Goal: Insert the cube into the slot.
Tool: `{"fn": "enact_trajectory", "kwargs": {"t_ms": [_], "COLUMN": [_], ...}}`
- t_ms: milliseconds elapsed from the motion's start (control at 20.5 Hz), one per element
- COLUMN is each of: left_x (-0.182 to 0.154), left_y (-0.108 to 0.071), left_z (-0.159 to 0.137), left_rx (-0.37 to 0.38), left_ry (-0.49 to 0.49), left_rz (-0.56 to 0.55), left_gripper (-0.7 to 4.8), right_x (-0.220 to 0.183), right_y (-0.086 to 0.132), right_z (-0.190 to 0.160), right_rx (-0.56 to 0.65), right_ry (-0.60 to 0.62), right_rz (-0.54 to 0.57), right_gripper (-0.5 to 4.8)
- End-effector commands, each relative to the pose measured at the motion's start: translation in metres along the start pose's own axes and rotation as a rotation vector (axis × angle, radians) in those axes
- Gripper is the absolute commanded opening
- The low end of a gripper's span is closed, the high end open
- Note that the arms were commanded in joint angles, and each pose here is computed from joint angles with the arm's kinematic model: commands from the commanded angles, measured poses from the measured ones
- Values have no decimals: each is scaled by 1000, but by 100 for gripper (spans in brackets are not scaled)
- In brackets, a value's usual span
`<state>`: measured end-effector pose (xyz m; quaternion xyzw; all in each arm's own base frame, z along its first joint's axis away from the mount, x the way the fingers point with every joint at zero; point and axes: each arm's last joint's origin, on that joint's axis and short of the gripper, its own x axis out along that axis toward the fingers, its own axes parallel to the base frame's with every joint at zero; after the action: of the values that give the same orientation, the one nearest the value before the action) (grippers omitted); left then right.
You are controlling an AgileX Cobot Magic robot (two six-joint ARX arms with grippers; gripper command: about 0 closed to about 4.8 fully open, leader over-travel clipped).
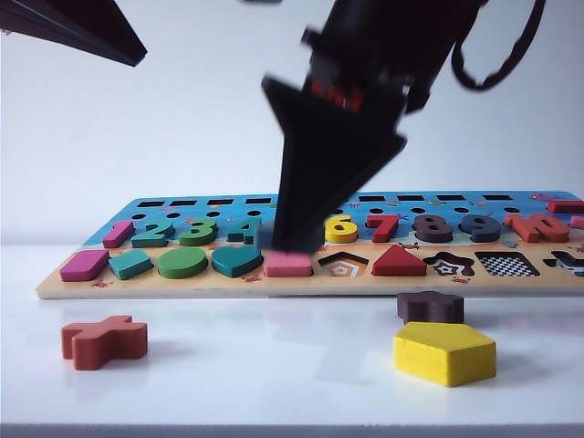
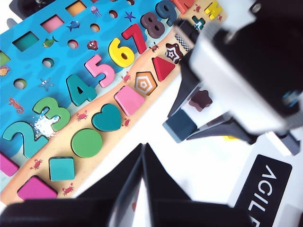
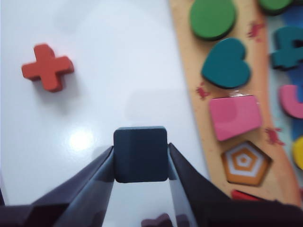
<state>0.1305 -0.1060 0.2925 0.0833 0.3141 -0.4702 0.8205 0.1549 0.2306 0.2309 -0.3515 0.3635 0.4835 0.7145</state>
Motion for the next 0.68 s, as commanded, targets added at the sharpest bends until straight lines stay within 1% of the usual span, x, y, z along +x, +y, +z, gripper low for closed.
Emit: {"fn": "enact_trajectory", "kwargs": {"t_ms": [49, 146, 195, 293, 342, 439, 488, 537, 586, 683], "left_x": [-1, -1, -1, -2, -2, -2, -2, -3, -3, -3], "left_y": [-1, -1, -1, -1, -1, -1, -1, -1, -1, -1], "left_z": [2, 2, 2, 2, 2, 4, 6, 7, 8, 11], "left_rx": [13, 13, 13, 13, 14, 22, 27, 34, 40, 50], "left_ry": [-19, -19, -19, -20, -21, -40, -53, -70, -84, -109], "left_rz": [-4, -4, -4, -4, -4, -1, 0, 2, 4, 6], "left_gripper": [10, 10, 10, 10, 10, 10, 10, 10, 10, 10], "right_x": [-33, -52, -77, -101, -114, -148, -162, -178, -191, -207], "right_y": [-1, -2, -3, -3, -2, 0, 1, 3, 5, 9], "right_z": [1, 1, 0, -1, -2, -8, -11, -17, -22, -34], "right_rx": [138, 230, 336, 421, 465, 608, 657, 705, 740, 801], "right_ry": [-78, -124, -186, -256, -301, -430, -478, -515, -533, -531], "right_rz": [-86, -127, -177, -216, -228, -227, -217, -211, -209, -221], "right_gripper": [81, 80, 80, 80, 80, 78, 71, 53, 29, 2]}}
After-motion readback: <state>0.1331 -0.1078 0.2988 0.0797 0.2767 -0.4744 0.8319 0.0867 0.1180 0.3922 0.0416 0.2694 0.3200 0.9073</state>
